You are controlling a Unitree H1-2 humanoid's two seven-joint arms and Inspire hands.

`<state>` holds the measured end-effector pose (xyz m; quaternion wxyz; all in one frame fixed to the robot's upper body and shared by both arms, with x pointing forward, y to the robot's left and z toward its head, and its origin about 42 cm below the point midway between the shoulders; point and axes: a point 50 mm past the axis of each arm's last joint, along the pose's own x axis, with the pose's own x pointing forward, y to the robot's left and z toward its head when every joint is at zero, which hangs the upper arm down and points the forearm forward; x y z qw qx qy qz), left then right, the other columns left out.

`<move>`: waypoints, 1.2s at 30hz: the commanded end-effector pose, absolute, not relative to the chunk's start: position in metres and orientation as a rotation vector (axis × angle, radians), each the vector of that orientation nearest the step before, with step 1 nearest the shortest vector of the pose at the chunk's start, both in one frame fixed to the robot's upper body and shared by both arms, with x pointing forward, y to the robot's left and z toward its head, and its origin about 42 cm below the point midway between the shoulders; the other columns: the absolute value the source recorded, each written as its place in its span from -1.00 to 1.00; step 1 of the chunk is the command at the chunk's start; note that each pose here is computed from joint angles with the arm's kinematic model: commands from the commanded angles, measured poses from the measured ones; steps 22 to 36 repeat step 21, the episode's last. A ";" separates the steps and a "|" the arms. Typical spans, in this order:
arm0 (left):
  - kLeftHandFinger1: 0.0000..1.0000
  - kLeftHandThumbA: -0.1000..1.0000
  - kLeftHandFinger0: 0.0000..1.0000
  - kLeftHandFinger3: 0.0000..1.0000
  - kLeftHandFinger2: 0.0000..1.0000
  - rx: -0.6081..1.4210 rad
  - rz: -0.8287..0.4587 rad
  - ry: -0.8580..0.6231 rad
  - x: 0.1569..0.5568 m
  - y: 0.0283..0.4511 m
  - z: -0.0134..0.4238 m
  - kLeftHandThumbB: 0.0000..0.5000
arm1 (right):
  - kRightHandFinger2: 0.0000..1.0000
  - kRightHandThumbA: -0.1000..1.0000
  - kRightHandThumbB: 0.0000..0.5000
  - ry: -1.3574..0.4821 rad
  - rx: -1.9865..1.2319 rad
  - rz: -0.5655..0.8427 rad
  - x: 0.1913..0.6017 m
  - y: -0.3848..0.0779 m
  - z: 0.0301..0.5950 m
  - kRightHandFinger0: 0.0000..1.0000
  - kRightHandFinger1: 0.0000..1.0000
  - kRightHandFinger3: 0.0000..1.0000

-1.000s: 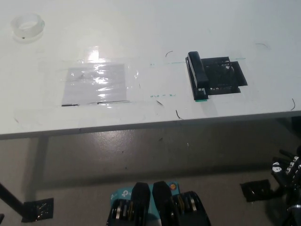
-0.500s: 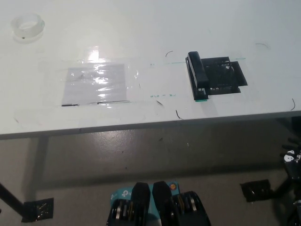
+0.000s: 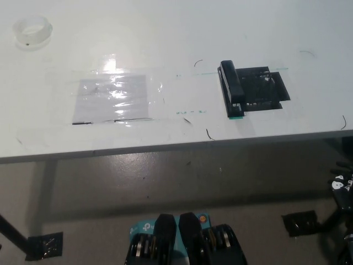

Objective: A stapler is kept infront of the robot on the black mark on the desk and the robot uses its right hand to lift the top of the stapler to open it

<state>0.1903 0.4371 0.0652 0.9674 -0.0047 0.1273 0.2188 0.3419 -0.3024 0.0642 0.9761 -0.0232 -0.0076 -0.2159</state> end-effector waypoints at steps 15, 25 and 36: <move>-0.16 1.00 -0.32 0.46 0.22 0.026 0.434 0.229 0.191 0.448 0.073 -0.20 | -0.08 -0.68 -0.92 -0.083 -0.064 -0.415 0.352 -0.301 0.084 -0.32 -0.28 0.15; -0.17 1.00 -0.33 0.46 0.21 0.024 0.438 0.232 0.192 0.448 0.074 -0.21 | -0.06 -0.67 -0.92 -0.076 -0.060 -0.420 0.351 -0.301 0.084 -0.30 -0.26 0.15; -0.17 1.00 -0.33 0.46 0.21 0.024 0.438 0.232 0.192 0.448 0.074 -0.21 | -0.06 -0.67 -0.92 -0.076 -0.060 -0.420 0.351 -0.301 0.084 -0.30 -0.26 0.15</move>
